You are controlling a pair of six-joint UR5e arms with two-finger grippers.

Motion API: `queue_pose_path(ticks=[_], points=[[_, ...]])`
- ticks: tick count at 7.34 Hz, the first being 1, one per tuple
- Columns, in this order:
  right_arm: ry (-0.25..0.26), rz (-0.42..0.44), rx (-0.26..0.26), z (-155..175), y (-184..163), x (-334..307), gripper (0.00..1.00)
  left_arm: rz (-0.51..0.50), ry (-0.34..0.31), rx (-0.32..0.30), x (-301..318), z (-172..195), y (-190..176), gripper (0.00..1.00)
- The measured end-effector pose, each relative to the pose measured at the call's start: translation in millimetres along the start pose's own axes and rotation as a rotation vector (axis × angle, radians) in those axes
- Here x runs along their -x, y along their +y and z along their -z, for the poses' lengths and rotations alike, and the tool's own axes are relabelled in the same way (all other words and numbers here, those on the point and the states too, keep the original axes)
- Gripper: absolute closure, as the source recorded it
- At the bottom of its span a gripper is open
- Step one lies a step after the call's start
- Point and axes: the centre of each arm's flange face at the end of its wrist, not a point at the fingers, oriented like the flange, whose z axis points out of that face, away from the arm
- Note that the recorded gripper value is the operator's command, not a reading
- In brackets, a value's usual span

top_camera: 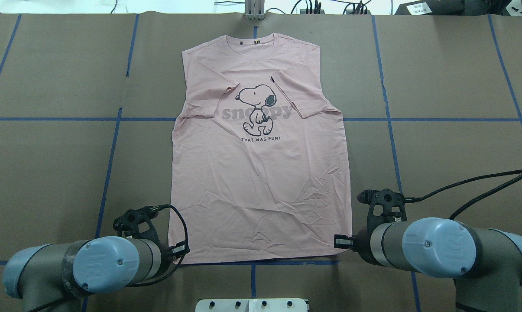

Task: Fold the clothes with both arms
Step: 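Grasp the hem corners nearest the robot with both grippers, then lift the hem with both grippers and fold it toward the collar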

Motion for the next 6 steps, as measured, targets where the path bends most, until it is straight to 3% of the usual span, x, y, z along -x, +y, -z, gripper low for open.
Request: queue_pose_path(ticks=[2,5,6], points=[[-0.02,-0.006,0.054,18.7,6.7,-4.7,1.0,-0.014,0.029,0.017,-7.5,40.6,8.2,1.0],[-0.065,0.027,0.255,81.2,51.4,-25.4,1.0,-0.145,0.088,0.129,5.5,148.6,60.2,1.0],[-0.078,0.03,0.298,94.2,63.2,-25.0,1.0,-0.169,0.095,0.157,11.4,166.1,69.9,1.0]])
